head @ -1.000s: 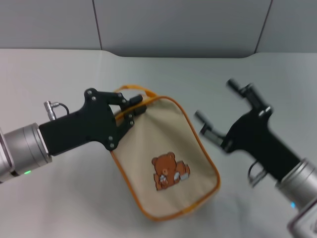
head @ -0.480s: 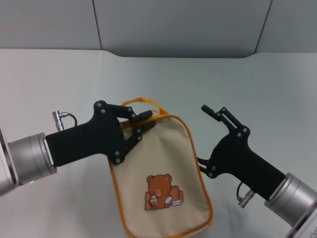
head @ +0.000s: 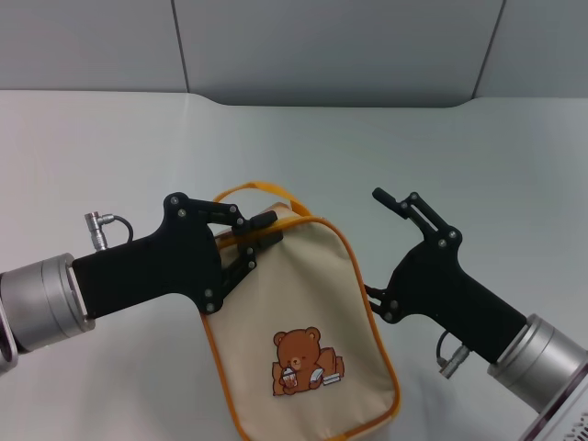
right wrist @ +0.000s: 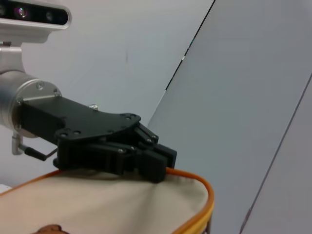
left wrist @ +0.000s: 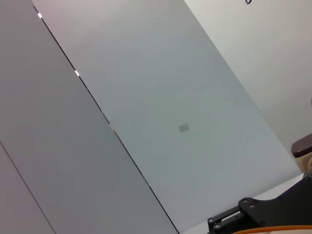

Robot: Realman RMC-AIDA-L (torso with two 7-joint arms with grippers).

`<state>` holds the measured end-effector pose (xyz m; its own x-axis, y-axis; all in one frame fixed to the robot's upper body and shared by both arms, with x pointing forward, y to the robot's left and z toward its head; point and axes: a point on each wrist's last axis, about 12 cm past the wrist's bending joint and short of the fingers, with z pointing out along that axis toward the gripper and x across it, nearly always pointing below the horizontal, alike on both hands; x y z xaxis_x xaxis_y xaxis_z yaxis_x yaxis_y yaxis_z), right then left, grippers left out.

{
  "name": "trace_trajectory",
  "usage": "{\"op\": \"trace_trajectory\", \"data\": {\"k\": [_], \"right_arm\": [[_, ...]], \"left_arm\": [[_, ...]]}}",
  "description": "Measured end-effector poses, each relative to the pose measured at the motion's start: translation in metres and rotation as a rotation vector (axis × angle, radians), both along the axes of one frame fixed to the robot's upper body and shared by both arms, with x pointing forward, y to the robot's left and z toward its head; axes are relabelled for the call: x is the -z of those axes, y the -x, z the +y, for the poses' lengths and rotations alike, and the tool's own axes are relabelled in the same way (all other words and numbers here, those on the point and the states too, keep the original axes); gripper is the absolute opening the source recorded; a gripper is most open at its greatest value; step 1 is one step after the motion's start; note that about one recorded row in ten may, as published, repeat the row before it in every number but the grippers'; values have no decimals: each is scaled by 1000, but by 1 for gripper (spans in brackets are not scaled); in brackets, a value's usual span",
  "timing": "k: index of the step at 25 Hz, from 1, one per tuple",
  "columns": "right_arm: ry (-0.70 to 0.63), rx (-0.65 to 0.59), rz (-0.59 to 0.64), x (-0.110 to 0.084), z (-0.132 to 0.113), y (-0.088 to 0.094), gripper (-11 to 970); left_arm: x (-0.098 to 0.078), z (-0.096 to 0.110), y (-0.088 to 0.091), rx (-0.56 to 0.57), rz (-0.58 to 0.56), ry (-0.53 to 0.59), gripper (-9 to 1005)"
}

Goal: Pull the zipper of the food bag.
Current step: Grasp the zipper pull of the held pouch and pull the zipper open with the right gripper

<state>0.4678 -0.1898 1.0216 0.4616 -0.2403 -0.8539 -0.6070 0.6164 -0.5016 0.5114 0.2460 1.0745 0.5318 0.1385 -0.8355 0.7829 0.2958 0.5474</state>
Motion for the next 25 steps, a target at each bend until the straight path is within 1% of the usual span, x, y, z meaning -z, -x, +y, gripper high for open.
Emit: {"op": "trace_trajectory", "data": {"k": [10,15,20,25], "right_arm": [[-38,-8,-4,-5,8,-1,813],[-42,-7,-7,-6,9,-2,757],[-39,-27,-4,-6,14,-3,546],[-38,-32,-3,-7,15,-4,368]], "left_arm": [[0,0,-1,-6,1,-3,95],[0,0,-1,-6,1,-4,95],[0,0,-1,-4,-1,-4,94],[-1,-1,-2,-1,0,-4,94]]}}
